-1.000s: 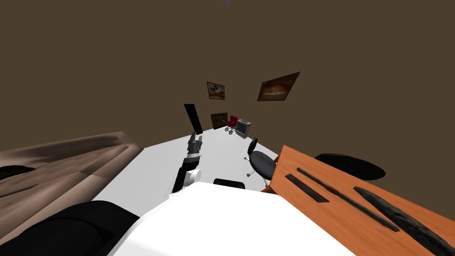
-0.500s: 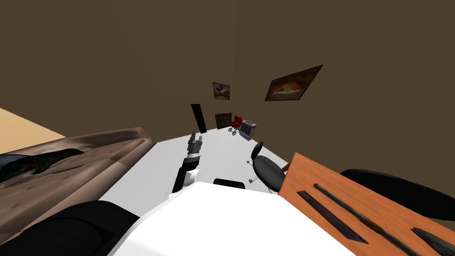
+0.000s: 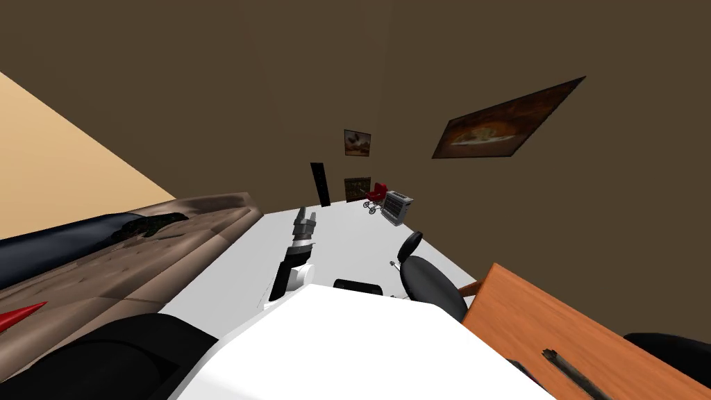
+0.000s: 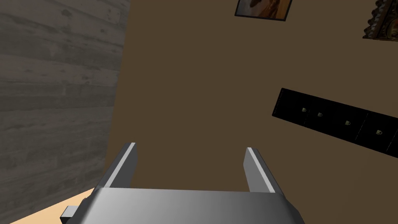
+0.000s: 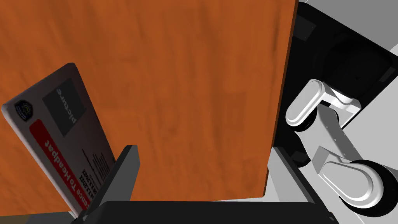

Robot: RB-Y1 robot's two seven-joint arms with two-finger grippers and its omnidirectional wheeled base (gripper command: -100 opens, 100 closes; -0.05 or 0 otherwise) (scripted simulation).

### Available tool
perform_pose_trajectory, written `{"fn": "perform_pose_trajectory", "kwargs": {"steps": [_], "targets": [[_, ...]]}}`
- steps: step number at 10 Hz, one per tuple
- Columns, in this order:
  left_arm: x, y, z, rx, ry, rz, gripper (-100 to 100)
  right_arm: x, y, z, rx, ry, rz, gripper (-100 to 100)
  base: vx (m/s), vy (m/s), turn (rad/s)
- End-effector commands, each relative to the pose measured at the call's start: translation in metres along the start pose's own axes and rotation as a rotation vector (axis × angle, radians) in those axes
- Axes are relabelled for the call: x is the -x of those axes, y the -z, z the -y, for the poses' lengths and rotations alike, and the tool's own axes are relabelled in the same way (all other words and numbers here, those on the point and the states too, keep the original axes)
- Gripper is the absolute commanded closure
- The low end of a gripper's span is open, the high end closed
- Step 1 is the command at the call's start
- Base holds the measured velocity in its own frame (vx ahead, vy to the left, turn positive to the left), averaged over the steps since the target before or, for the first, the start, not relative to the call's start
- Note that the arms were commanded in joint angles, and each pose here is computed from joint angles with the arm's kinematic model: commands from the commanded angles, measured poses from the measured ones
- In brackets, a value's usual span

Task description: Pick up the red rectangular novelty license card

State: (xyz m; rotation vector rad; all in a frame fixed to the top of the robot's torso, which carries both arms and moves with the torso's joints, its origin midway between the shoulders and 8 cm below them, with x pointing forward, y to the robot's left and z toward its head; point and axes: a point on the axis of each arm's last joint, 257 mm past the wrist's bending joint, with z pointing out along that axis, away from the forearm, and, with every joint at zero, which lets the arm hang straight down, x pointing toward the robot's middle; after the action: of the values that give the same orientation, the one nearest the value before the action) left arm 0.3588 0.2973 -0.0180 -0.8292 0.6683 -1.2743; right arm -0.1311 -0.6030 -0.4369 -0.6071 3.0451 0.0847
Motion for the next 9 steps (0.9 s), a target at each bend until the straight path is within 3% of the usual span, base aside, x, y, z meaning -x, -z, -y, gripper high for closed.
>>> {"fn": "perform_pose_trajectory", "kwargs": {"steps": [1, 3, 4, 5, 6, 8, 9], "targets": [[0.000, 0.000, 0.000, 0.000, 0.000, 0.000, 0, -0.004, 0.002, 0.012, -0.024, 0.019, -0.019, -100, 0.099, -0.180, 0.225], [0.000, 0.000, 0.000, 0.000, 0.000, 0.000, 0, 0.000, 0.007, 0.030, -0.056, 0.039, -0.025, -100, 0.126, -0.168, 0.143], [0.000, 0.000, 0.000, 0.000, 0.000, 0.000, 0, -0.001, 0.005, 0.023, -0.046, 0.034, -0.023, -100, 0.062, -0.089, 0.036], [0.000, 0.000, 0.000, 0.000, 0.000, 0.000, 0, 0.000, 0.006, 0.025, -0.049, 0.035, -0.023, 0, 0.011, -0.017, 0.003], [0.000, 0.000, 0.000, 0.000, 0.000, 0.000, 0, -0.002, 0.003, 0.028, -0.056, 0.047, -0.013, -100, 0.021, -0.002, 0.047], [0.000, 0.000, 0.000, 0.000, 0.000, 0.000, 0, -0.003, 0.000, 0.029, -0.060, 0.057, -0.001, -100, 0.025, 0.003, 0.023], [0.000, 0.000, 0.000, 0.000, 0.000, 0.000, 0, -0.015, 0.005, 0.034, -0.074, 0.044, -0.023, -100, 0.024, 0.002, 0.021]]}}
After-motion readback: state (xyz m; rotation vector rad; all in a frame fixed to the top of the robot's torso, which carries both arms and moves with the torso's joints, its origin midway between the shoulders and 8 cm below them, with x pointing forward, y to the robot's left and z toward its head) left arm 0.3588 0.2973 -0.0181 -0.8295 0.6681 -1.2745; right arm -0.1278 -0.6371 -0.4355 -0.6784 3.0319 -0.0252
